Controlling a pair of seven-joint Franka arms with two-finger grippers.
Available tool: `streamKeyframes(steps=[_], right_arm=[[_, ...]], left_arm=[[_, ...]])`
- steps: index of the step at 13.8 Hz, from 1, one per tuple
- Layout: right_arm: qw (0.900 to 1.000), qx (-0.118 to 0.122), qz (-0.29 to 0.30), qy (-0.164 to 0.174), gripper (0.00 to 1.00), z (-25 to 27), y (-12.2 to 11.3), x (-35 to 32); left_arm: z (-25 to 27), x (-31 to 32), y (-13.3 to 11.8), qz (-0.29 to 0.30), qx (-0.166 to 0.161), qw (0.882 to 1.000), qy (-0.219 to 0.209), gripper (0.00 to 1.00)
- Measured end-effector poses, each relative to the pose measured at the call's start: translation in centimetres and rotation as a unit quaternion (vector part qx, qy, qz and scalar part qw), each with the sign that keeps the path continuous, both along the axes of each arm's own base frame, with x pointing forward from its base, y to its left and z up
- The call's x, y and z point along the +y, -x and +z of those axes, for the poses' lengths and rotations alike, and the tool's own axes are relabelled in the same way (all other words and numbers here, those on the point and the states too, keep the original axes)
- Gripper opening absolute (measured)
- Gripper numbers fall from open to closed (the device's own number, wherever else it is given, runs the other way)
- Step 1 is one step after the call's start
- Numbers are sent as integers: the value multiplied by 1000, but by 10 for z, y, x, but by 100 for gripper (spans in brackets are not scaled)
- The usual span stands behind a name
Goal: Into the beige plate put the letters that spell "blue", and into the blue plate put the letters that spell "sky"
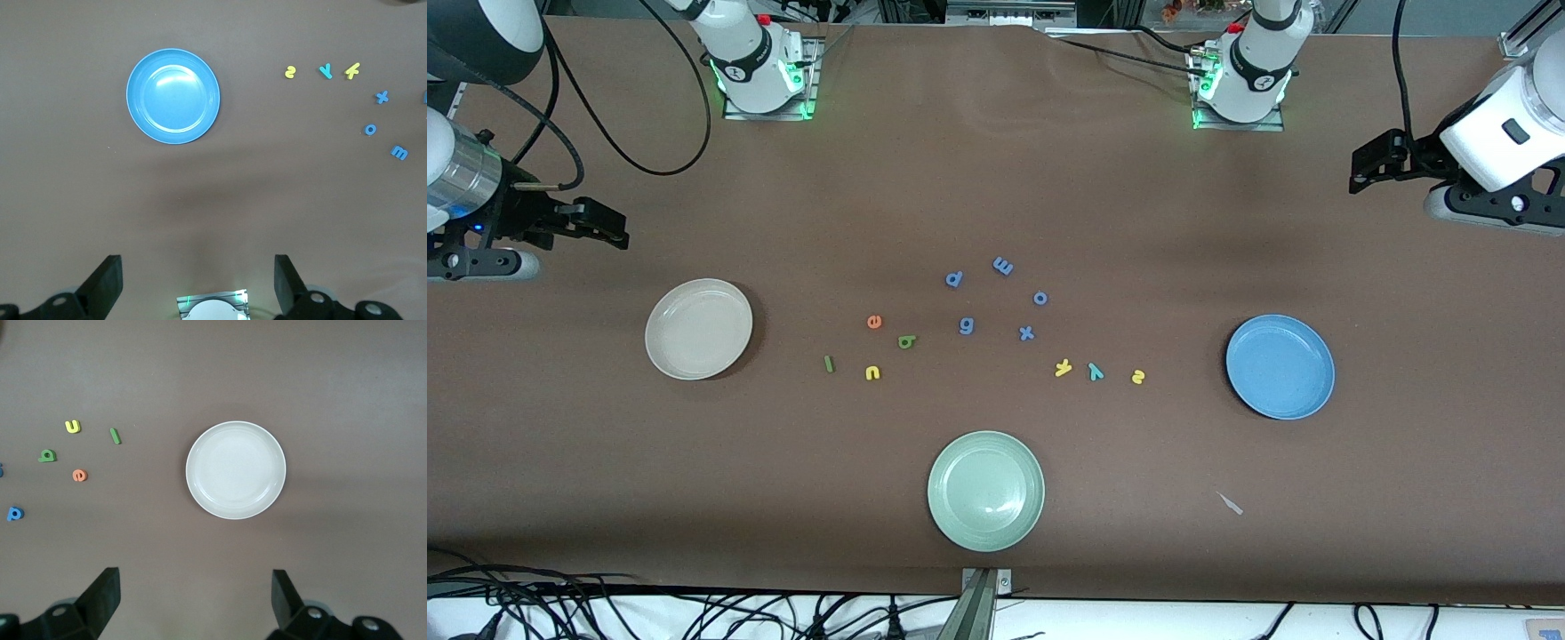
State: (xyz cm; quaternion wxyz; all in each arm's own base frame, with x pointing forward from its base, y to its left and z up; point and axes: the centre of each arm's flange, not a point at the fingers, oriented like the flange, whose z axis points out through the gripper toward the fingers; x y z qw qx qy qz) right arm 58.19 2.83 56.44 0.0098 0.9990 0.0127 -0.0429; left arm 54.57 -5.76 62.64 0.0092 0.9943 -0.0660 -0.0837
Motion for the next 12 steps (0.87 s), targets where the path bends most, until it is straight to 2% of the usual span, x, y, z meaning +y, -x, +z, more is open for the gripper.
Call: streamKeyframes(steps=[12], right_arm=[[1000,0,0,0,100,0,0,0]], left_arm=[[0,1,0,1,0,1000,0,100]])
